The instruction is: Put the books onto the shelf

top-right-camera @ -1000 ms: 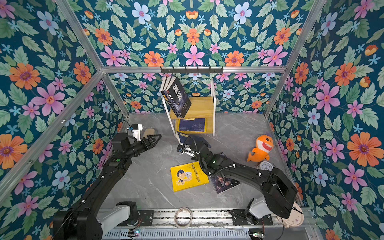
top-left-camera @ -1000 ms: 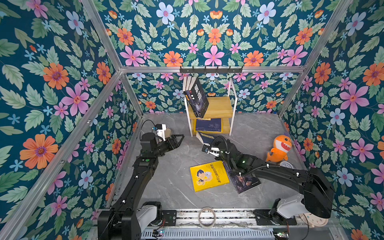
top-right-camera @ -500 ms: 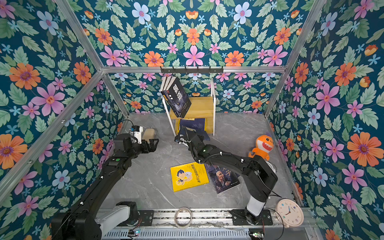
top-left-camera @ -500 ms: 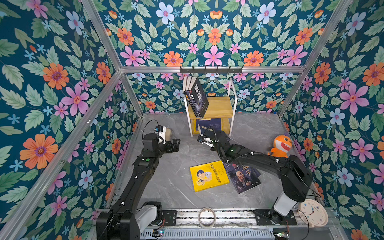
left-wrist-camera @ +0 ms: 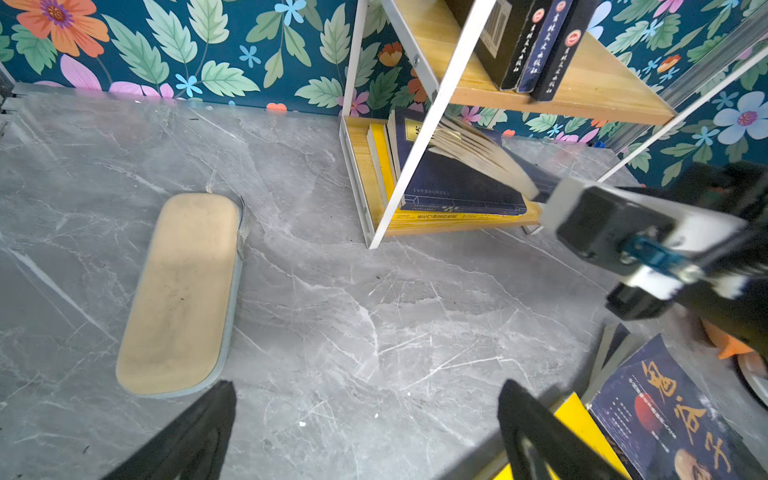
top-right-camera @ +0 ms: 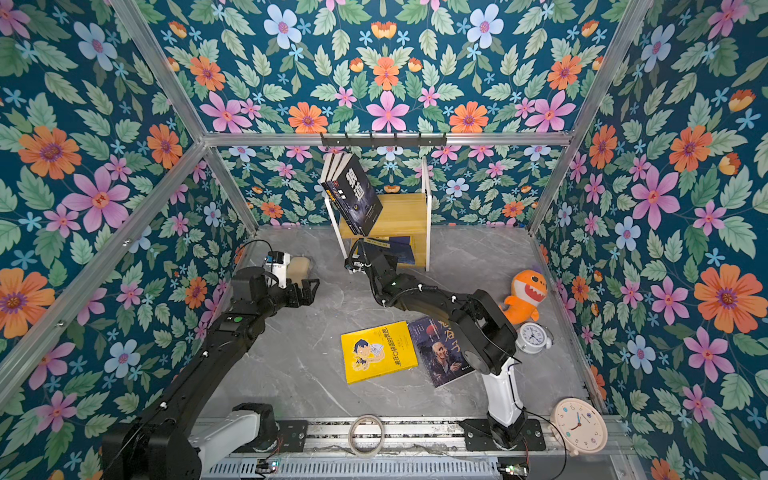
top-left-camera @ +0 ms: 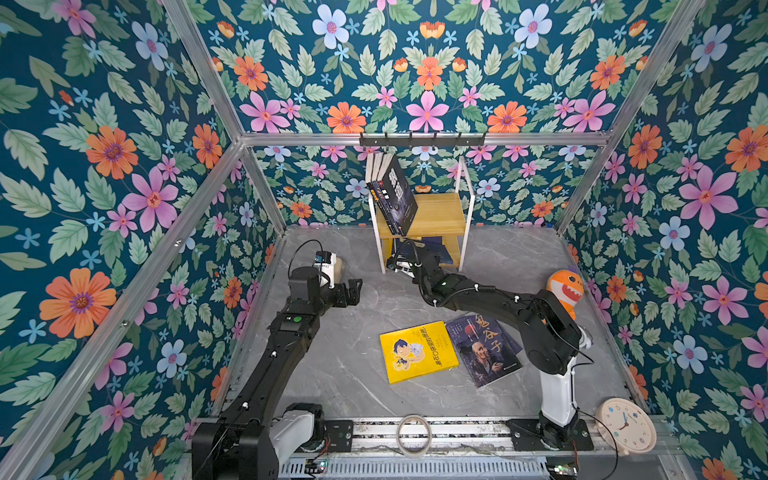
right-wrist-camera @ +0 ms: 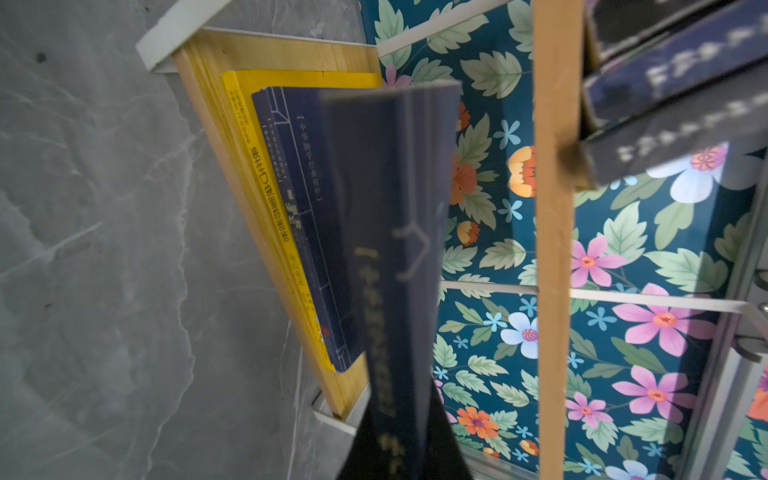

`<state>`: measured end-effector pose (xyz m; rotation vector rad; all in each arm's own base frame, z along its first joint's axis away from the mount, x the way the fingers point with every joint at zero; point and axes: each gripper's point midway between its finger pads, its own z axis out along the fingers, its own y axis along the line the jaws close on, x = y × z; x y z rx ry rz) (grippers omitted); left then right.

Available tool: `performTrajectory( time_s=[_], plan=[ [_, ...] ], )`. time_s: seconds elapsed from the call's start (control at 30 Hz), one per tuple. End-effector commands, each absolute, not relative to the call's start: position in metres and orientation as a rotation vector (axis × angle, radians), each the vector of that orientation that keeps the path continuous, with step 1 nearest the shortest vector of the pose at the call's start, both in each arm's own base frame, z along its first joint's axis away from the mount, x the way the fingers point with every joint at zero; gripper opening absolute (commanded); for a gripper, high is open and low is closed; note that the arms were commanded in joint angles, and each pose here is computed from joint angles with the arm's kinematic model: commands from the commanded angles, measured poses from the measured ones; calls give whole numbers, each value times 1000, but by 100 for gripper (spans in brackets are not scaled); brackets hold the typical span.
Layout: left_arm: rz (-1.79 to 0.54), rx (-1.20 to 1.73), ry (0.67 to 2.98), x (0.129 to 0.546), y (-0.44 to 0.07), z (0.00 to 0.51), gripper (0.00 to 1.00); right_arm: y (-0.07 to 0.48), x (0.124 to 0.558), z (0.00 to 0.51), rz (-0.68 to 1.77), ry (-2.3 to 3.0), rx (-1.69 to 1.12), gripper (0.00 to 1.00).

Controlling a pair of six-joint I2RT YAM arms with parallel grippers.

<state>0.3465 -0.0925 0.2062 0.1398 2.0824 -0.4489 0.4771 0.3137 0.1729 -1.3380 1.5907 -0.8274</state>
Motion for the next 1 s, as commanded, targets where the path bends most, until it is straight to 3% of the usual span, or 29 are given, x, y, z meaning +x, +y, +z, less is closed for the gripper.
performTrajectory(
  time_s=[0.0,0.37,0.97],
  plan=[
    [-443,151,2071,348,-94,210,100,318,493,180,-837,1565,-1292,0],
    [-464,156,2083,347,-99,207,100,314,519,122,-778,1695,-1385,0],
    [-453,132,2083,350,-96,208,100,334,536,115,-609,1757,-1398,0]
  ],
)
